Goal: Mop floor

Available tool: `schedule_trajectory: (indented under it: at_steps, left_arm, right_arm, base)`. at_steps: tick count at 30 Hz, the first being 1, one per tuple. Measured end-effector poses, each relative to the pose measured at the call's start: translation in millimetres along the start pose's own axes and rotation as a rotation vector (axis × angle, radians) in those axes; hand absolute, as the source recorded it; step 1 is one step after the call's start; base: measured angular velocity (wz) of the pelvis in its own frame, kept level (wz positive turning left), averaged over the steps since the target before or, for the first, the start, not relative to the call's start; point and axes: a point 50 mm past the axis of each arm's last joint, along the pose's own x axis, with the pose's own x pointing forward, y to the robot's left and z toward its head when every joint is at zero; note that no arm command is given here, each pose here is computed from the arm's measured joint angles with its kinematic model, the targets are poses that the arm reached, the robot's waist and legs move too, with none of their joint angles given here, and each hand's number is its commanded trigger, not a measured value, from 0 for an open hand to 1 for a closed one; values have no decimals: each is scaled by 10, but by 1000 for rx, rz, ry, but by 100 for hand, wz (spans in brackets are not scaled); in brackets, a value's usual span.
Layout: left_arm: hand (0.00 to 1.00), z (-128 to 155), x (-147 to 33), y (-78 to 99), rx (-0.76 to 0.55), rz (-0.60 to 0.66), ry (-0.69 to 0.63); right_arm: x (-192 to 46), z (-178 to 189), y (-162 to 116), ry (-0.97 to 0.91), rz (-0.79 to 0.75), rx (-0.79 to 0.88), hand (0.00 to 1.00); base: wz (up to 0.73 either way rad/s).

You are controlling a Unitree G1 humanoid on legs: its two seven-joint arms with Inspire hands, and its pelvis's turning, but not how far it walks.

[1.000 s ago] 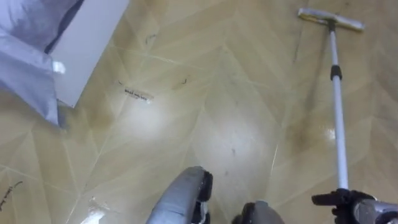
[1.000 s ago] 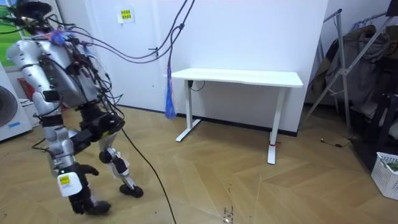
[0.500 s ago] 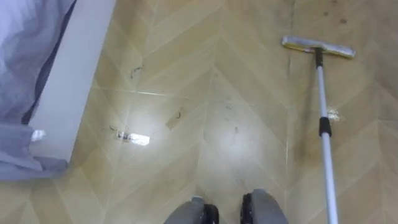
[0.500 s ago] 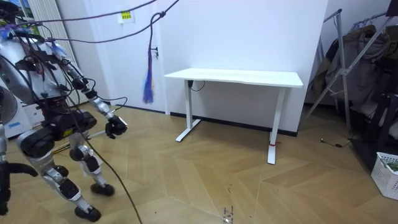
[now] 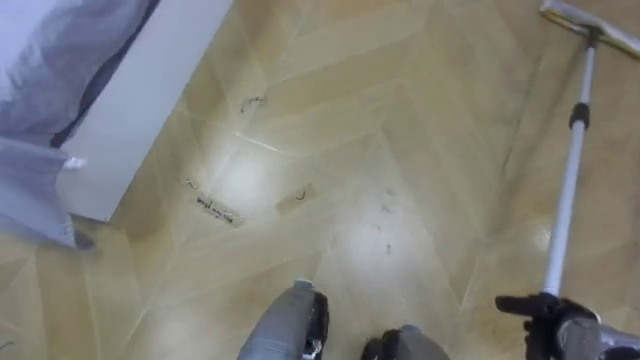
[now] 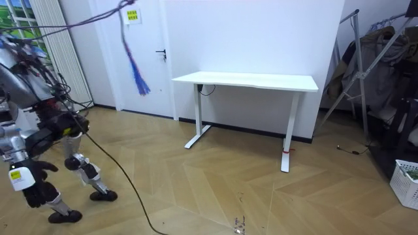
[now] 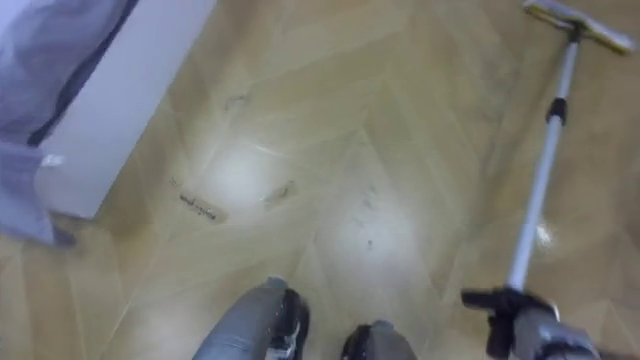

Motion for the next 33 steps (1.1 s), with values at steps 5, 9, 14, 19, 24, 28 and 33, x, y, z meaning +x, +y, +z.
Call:
schedule_trajectory:
  at_steps: [5, 9, 14, 19, 24, 28, 33]
  left_arm:
    - [0, 101, -2, -103, 0, -35, -60]
    - [0, 168, -3, -106, -16, -29, -101]
    - [0, 108, 1, -189, -17, -14, -63]
    - [0, 123, 6, -34, -43, 50, -56]
    - [0, 1, 0, 124, -13, 84, 6]
    - [0, -39, -2, 105, 22, 58, 27]
    - [0, -163, -13, -66, -13, -9, 59]
  right_arm:
    - [-37, -805, -420, 215, -106, -107, 100]
    - [-73, -1117, -375, 286, -131, -186, 100]
    - [-19, -848, -165, 234, -129, -275, 100]
    - [-55, 317, 196, 3, -86, -249, 100]
    - [-182, 883, 337, -201, 24, -181, 100]
    - [-62, 432, 156, -96, 49, -138, 100]
    - [0, -490, -276, 130, -48, -207, 100]
  base:
    - [-18]
    - [-60]
    - [-69]
    - [18]
    - [41]
    - [60]
    - [-4]
